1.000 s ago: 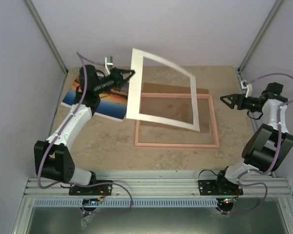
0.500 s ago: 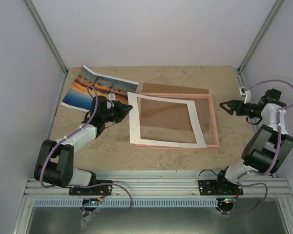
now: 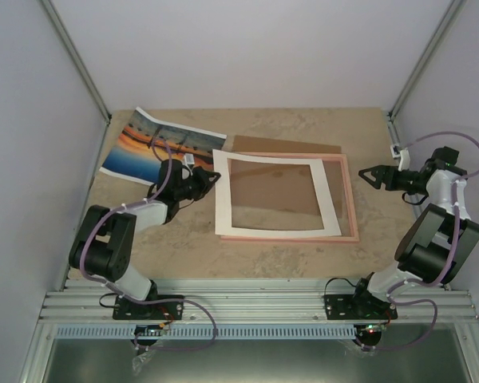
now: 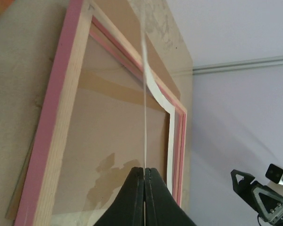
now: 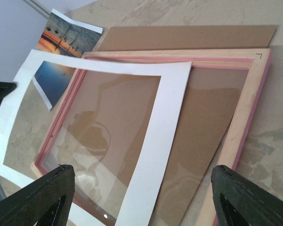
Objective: Put the photo into the frame
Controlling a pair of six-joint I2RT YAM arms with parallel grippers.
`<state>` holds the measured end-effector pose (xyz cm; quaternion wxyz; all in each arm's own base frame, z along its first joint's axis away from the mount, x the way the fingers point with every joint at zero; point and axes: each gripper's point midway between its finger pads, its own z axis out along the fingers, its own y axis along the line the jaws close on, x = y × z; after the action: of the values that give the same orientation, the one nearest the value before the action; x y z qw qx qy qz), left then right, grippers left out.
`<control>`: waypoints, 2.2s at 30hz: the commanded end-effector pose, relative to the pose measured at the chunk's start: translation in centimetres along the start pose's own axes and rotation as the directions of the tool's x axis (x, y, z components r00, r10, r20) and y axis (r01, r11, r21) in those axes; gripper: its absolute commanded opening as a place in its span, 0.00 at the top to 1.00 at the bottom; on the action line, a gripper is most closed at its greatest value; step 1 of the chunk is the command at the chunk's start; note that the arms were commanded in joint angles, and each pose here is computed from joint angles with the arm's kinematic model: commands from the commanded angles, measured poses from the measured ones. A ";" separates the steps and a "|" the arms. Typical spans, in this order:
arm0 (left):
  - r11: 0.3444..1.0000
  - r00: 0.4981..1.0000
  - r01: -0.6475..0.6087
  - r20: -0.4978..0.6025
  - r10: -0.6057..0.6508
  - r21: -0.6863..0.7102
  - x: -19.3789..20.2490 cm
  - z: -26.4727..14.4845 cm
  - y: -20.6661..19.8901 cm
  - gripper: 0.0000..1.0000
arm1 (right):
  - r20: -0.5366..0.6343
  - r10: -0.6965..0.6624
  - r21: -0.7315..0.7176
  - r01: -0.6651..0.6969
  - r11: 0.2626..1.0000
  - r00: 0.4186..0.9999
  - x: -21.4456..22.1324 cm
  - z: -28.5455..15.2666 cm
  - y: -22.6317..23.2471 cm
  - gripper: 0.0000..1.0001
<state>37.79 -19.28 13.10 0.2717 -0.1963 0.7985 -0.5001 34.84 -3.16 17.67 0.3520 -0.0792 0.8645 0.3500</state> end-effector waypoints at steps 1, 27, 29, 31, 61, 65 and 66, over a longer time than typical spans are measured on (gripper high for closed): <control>0.991 0.995 -0.095 0.023 0.093 0.091 -0.5 1.4 -2.8 1.00 | 0.001 -0.021 0.009 0.020 1.000 1.000 0.0 -0.2 0.0 0.21; 0.983 0.984 -0.164 -0.062 0.170 0.085 1.3 6.8 -1.9 1.00 | -0.004 -0.012 0.008 0.012 1.000 1.000 0.2 -0.2 0.1 0.21; 0.982 0.982 -0.170 -0.065 0.175 0.080 1.3 7.0 -1.8 1.00 | -0.003 -0.010 0.005 0.010 1.000 1.000 0.2 -0.2 0.1 0.21; 0.982 0.981 -0.179 -0.067 0.183 0.067 1.2 7.3 -1.5 1.00 | -0.003 -0.008 0.005 0.008 1.000 1.000 0.2 -0.2 0.1 0.21; 0.721 0.788 -0.594 -0.080 0.610 -0.358 -1.0 3.8 -4.2 0.03 | 0.006 -0.016 0.012 0.016 1.000 1.000 0.0 -0.1 -0.1 0.21; 0.611 0.705 -0.683 -0.143 0.695 -0.401 -1.5 2.8 -3.7 0.03 | -0.025 -0.027 0.066 0.029 0.997 0.999 0.7 -0.1 -0.9 0.21; 0.581 0.683 -0.703 -0.165 0.711 -0.409 -1.5 2.5 -3.4 0.04 | -0.044 -0.026 0.091 0.030 0.995 0.999 1.1 0.0 -1.4 0.21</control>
<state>41.20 -24.28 17.15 0.4053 0.0246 0.8771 -0.2565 34.87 -3.45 17.30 0.3493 -0.0798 0.8702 0.3383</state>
